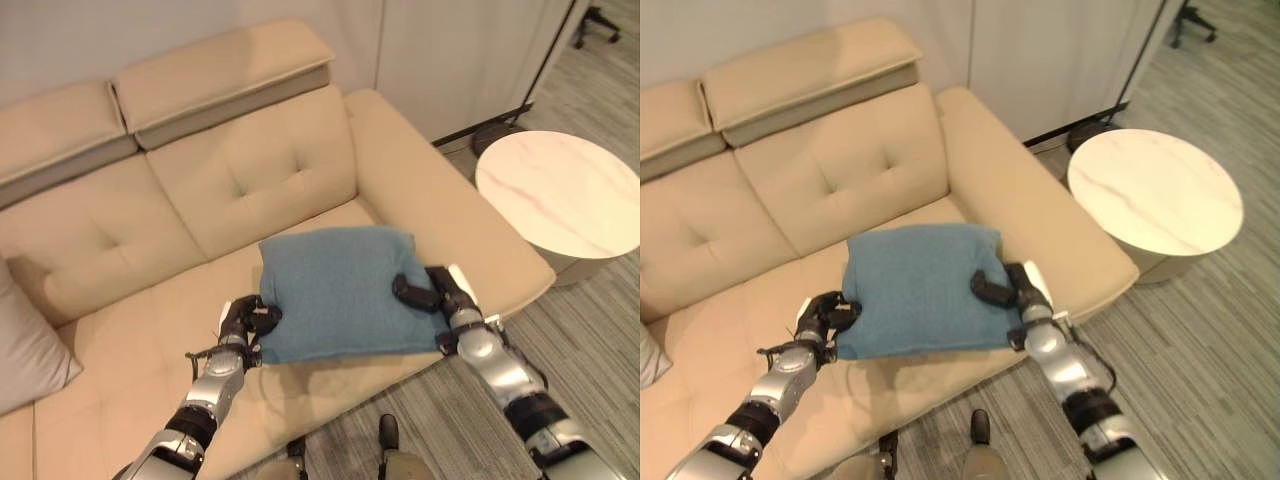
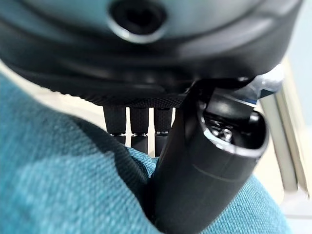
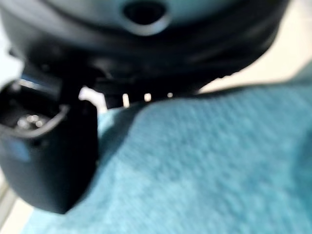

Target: Pick up all the scattered cushions and arrange them neatly on the sofa.

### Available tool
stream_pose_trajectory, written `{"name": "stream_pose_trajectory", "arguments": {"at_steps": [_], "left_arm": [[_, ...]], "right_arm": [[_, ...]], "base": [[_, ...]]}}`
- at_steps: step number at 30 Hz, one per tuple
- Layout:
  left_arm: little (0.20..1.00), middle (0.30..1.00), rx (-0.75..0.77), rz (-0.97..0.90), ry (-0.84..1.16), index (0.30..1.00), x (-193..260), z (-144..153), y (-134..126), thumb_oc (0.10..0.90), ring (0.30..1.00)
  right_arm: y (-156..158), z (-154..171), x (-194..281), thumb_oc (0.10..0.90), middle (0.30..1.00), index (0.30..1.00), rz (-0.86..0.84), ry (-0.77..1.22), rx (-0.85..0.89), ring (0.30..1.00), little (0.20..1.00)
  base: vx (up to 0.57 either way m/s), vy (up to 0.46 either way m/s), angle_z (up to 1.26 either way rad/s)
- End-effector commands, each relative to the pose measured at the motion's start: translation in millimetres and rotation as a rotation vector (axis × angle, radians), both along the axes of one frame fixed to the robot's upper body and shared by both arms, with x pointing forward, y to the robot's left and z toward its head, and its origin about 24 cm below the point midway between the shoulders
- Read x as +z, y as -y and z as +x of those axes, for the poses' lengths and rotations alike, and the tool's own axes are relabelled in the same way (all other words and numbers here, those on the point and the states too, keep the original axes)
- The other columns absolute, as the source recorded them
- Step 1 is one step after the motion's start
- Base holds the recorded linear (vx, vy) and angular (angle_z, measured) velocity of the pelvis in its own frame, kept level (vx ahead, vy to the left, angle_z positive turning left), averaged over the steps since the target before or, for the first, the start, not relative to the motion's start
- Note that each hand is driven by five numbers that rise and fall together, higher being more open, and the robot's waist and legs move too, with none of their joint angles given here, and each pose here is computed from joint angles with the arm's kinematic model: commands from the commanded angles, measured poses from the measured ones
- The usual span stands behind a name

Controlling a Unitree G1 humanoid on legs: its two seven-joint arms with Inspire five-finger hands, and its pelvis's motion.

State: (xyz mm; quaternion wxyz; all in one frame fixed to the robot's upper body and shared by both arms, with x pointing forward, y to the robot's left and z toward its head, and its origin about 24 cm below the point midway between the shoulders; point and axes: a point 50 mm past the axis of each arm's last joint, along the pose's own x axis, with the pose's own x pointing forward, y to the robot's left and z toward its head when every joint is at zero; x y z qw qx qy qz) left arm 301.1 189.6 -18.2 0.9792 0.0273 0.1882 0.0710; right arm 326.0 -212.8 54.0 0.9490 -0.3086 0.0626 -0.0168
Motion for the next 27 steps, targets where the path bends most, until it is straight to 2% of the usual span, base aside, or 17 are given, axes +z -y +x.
{"name": "stream_pose_trajectory", "arguments": {"at_steps": [1,7,13,19,22,26,27], "left_arm": [[0.300,0.300,-0.159,-0.033,0.397,0.300,93,51,44,0.400,0.300],[0.300,0.300,-0.177,-0.048,0.415,0.300,92,47,47,0.400,0.300],[0.300,0.300,-0.164,-0.029,0.342,0.300,63,27,31,0.400,0.300],[0.300,0.300,-0.154,-0.011,0.319,0.300,62,27,30,0.400,0.300],[0.300,0.300,-0.155,-0.013,0.310,0.300,61,29,30,0.400,0.300],[0.300,0.300,-0.169,0.008,0.325,0.300,67,32,28,0.400,0.300],[0.300,0.300,-0.182,0.065,0.357,0.300,80,41,24,0.400,0.300]], "right_arm": [[-53,15,51,0.400,0.300,0.300,0.057,0.250,0.205,0.300,0.300],[-51,7,49,0.400,0.300,0.300,0.075,0.254,0.240,0.300,0.300],[-36,-8,25,0.400,0.300,0.300,0.029,0.173,0.243,0.300,0.300],[-36,-4,32,0.400,0.300,0.300,0.037,0.201,0.230,0.300,0.300],[-33,-2,35,0.400,0.300,0.300,0.030,0.192,0.235,0.300,0.300],[-24,3,39,0.400,0.300,0.300,-0.043,0.178,0.235,0.300,0.300],[-17,10,47,0.400,0.300,0.300,-0.139,0.166,0.241,0.300,0.300]], "base": [[0.10,0.071,0.17],[0.33,-0.076,0.20],[0.36,-0.232,0.62],[0.12,-0.255,0.44],[0.27,0.040,0.26],[0.25,0.092,0.06],[0.30,0.121,-0.09]]}}
